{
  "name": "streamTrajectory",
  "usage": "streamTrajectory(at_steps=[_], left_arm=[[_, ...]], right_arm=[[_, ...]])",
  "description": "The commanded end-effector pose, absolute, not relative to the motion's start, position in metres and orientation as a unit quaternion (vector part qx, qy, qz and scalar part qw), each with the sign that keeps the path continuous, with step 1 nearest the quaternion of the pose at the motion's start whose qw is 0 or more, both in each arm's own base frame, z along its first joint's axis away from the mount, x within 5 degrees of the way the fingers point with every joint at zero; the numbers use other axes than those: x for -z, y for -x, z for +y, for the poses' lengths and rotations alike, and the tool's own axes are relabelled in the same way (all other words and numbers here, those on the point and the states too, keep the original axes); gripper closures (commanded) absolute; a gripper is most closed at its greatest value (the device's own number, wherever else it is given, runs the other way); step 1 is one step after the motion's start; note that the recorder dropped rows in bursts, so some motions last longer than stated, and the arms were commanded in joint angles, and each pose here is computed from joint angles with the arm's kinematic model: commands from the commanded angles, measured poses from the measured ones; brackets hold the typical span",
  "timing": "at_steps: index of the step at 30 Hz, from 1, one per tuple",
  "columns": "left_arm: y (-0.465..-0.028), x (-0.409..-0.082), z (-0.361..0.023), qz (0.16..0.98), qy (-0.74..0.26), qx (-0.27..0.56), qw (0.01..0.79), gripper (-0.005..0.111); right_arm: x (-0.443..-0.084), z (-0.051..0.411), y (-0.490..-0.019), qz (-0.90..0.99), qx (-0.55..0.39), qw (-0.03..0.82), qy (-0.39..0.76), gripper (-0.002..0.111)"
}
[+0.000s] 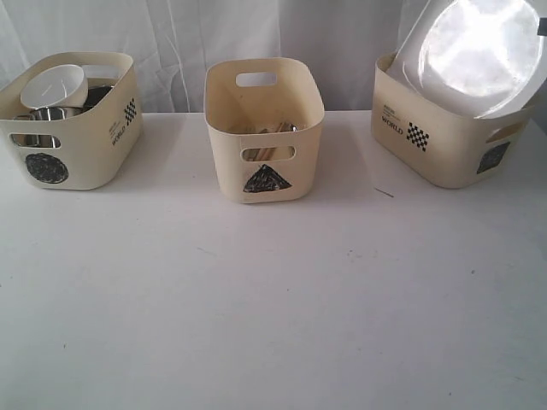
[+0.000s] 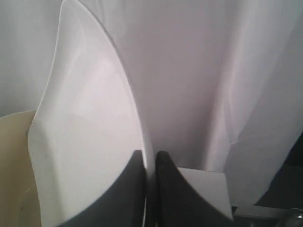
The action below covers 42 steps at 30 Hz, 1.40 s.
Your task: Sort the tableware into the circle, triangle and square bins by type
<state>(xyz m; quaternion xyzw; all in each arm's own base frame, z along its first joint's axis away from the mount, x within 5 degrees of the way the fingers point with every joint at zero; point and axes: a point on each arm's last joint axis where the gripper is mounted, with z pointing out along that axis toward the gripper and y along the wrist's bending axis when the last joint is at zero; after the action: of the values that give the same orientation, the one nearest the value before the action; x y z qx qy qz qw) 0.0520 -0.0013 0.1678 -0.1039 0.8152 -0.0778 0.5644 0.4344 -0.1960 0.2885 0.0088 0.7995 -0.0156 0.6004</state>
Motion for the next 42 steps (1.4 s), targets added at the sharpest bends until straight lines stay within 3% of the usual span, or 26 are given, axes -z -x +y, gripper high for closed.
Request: streamTrajectory(at_steps=[1,9,12,17,20,26,31,37,42], left_arm=[[-0.052,-0.167,-0.002,0.814,0.103,0.081,0.566,0.107],[-0.052,-0.167,-0.002,0.814,0.103,0.081,0.566,0.107],[-0.052,-0.167,-0.002,0.814,0.103,0.081,0.566,0.107],[-0.052,-0.167,-0.002,0.814,0.103,0.081,0.566,0.107],[-0.052,-0.167,-0.002,0.814,0.103,0.081,0.566,0.107],[-0.052,-0.167,-0.002,0.814,0.103,0.081,0.566,0.107],[-0.052,-0.167,-0.002,0.814,0.103,0.081,0.566,0.107],[-0.052,-0.167,-0.002,0.814,0.103,0.081,0.566,0.107],[-0.052,-0.167,-0.002,0.814,0.103,0.081,0.566,0.107]], right_arm=[[-0.298,-0.194,-0.436,0.796,0.039,0.603,-0.022,0.108],[-0.294,-0.186,-0.441,0.809,0.055,0.583,-0.044,0.106],[-0.293,-0.181,-0.441,0.811,0.026,0.583,-0.037,0.095],[-0.292,-0.174,-0.441,0.814,-0.031,0.578,-0.053,0.067],[-0.297,-0.173,-0.440,0.811,-0.035,0.581,-0.058,0.064],[-0.337,-0.170,-0.425,0.785,-0.017,0.615,-0.073,0.070],[-0.386,-0.154,-0.401,0.747,-0.091,0.646,-0.131,0.109],[-0.413,-0.124,-0.382,0.697,-0.293,0.598,-0.266,0.108],[-0.418,-0.109,-0.343,0.621,-0.289,0.615,-0.391,0.108]])
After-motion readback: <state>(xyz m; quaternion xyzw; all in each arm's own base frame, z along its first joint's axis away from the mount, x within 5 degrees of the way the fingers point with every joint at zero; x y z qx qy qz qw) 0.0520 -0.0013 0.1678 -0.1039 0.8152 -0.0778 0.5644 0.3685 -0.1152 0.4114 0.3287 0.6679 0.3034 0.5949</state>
